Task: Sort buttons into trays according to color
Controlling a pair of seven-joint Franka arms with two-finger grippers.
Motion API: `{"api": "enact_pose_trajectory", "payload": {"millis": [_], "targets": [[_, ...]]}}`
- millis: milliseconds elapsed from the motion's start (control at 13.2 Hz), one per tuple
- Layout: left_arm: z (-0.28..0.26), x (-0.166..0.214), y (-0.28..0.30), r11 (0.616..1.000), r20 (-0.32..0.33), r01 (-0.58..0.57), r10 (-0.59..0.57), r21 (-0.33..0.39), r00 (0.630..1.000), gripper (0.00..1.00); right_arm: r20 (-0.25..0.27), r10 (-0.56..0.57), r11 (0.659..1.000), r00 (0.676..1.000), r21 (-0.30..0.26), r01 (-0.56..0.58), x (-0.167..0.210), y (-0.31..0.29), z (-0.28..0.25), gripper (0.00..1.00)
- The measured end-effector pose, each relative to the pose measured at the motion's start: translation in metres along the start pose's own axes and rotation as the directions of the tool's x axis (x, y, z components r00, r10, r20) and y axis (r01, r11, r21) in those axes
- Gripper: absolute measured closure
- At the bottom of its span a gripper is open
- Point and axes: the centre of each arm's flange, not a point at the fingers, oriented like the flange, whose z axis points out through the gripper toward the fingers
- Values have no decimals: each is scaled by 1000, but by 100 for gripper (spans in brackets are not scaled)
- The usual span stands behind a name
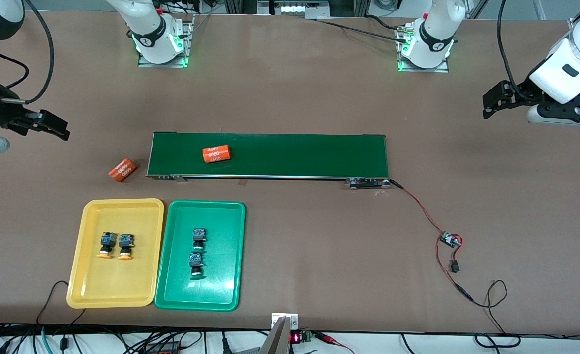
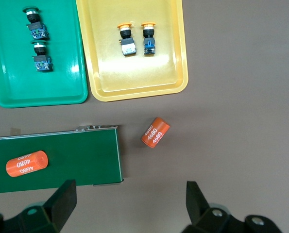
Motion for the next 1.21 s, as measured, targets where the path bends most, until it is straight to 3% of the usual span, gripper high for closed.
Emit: {"api": "enact_pose_trajectory", "payload": {"millis": [834,1213], "targets": [[0,0,0,1000,0,0,0,0,1000,0,-2,-1,1000,1000,1,1,0,0,-1,0],[0,0,0,1000,1,0,0,0,1000,0,30,2,1000,1000,-3,-2,-4,2,-2,0]]}}
